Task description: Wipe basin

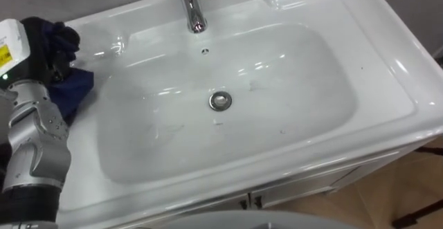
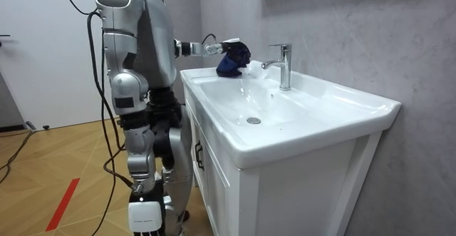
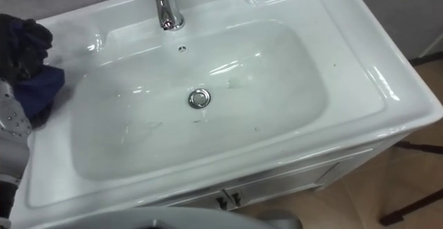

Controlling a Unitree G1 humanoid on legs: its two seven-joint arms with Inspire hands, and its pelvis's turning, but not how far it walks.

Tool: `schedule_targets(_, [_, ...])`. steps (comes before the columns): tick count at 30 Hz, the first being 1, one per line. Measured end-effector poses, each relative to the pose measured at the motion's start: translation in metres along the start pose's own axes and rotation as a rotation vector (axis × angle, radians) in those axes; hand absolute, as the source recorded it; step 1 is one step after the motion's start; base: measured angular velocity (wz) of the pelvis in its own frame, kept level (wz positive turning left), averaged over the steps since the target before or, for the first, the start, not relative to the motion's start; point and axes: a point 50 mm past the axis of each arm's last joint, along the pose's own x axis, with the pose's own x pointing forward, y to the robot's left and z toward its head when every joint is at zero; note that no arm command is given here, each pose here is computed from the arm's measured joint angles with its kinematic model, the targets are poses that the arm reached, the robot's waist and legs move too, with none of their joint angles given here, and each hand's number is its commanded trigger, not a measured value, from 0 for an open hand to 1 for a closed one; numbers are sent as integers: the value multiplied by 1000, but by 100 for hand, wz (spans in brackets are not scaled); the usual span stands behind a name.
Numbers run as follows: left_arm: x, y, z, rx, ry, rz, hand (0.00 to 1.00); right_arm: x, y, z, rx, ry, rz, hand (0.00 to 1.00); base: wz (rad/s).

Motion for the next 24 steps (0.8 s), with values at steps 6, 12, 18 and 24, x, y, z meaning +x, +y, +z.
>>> schedule_targets(6, [0,-1,-1,4,13,-24,51,0,0,1,0,0,0,0,0])
schedule_targets(12, [0,-2,-2,29,13,-41,100,0,0,0,1,3,1,0,0])
schedule_targets(18, [0,-2,-2,42,12,-54,100,0,0,0,1,6,0,0,0])
schedule_targets(24, [0,-2,-2,42,11,-54,56,0,0,1,0,-3,0,0,0])
